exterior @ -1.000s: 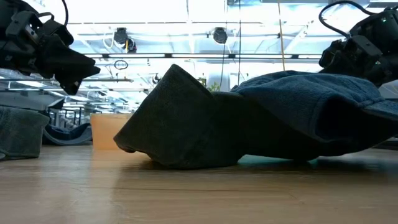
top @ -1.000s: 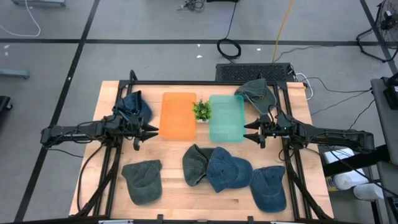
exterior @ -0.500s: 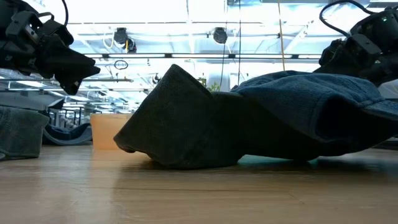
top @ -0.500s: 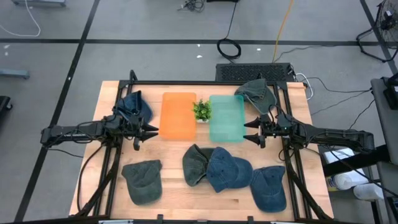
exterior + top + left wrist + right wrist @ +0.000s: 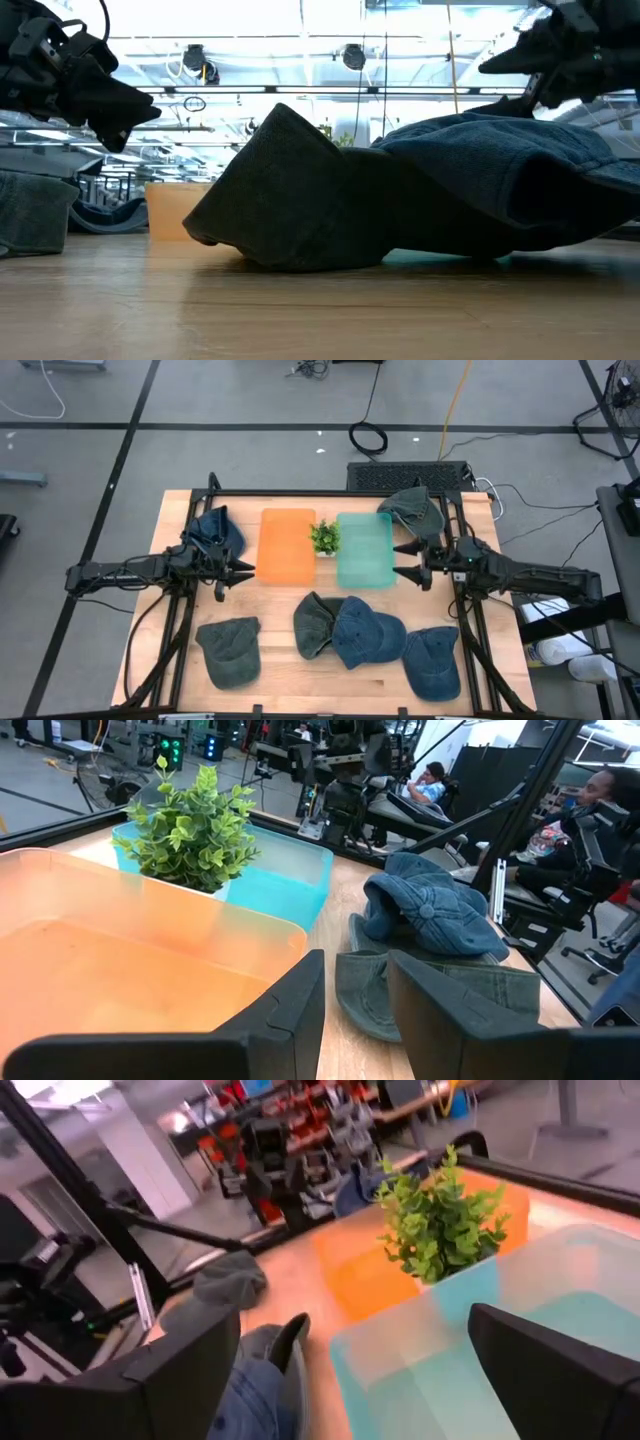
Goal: Pick & Place hat
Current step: Put the top gray cap into the green bin
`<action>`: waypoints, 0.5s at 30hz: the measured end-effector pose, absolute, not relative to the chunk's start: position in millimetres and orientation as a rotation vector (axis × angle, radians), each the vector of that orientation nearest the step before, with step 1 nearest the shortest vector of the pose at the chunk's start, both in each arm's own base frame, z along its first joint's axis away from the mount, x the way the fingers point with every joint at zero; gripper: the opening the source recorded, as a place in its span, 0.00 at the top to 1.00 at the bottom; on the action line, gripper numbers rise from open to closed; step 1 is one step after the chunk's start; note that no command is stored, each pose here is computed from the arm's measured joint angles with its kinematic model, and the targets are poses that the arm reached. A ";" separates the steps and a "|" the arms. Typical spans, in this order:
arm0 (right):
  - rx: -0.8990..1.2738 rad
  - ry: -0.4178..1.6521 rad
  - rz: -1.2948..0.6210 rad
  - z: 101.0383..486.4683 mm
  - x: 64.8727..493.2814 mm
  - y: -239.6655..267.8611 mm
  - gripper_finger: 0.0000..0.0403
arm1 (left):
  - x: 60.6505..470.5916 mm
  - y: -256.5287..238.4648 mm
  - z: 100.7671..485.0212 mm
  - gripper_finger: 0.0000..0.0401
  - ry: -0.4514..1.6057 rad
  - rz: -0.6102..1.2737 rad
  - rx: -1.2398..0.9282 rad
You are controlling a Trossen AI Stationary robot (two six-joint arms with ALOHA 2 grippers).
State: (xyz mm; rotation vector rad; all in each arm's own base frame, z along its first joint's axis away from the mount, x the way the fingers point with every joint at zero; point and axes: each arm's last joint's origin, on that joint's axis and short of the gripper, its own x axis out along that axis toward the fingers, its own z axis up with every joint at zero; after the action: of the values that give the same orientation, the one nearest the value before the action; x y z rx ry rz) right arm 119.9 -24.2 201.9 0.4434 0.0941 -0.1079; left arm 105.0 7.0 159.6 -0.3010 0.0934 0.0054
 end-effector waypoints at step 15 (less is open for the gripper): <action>0.406 0.153 -0.202 292.1 118.2 -26.2 0.06 | 105.0 7.0 159.7 0.70 0.092 0.005 -0.301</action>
State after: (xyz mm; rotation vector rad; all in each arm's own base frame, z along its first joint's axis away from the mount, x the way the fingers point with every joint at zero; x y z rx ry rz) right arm 118.2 -26.2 292.1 0.4055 0.1528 -0.2019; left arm 105.0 7.0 159.7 -0.3008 0.0915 0.0048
